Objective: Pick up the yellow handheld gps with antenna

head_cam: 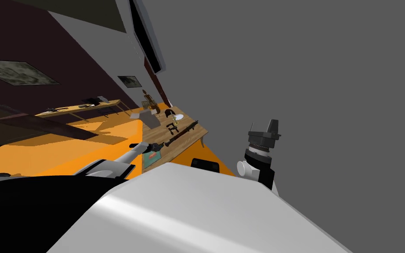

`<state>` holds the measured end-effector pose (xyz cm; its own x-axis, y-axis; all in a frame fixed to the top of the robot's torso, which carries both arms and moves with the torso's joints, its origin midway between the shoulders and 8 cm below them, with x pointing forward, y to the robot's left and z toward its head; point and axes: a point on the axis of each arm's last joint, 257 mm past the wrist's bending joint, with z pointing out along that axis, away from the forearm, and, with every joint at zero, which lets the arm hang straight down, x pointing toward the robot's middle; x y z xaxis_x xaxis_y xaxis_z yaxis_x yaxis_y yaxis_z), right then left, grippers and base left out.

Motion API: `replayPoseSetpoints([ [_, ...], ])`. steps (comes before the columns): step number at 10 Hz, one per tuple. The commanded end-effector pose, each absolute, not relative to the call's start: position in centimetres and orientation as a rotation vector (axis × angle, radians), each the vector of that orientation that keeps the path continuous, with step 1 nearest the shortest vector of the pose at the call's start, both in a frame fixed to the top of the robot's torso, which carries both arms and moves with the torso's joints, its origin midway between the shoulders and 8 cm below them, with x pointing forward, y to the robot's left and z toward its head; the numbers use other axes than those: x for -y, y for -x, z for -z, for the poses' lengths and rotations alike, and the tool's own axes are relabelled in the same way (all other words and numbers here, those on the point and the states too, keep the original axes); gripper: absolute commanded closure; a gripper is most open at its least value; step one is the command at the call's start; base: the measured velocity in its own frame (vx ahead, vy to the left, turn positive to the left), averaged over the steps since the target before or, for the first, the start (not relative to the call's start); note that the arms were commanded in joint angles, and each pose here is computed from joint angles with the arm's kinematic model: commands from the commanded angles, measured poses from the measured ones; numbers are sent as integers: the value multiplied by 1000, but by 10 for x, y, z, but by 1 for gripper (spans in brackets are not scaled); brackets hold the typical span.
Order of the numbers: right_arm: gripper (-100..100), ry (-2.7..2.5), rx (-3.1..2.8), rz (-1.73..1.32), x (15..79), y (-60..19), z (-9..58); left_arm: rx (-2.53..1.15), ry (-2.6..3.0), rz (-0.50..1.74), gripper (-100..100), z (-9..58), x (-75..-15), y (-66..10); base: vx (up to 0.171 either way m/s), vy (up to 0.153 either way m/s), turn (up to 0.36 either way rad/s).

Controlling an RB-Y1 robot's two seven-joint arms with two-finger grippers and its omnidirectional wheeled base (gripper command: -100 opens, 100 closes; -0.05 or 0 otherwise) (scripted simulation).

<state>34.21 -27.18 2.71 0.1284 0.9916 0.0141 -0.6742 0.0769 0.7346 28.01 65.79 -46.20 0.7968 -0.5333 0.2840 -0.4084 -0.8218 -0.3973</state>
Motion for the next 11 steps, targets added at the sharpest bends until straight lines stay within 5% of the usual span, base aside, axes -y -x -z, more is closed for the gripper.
replayPoseSetpoints([
  [1, 0, -684, -582, -1359, 272, -342, -27, -658, 2671, 545, 100, 456, -673, -273, -179, -5, -347],
  [6, 0, -684, -582, -1359, 272, -342, -27, -480, 2692, 507, 100, 449, -705, -248, -159, 2, -281],
  [11, 0, -684, -582, -1358, 272, -342, -27, -391, 2707, 491, 100, 448, -716, -234, -45, -4, -99],
])
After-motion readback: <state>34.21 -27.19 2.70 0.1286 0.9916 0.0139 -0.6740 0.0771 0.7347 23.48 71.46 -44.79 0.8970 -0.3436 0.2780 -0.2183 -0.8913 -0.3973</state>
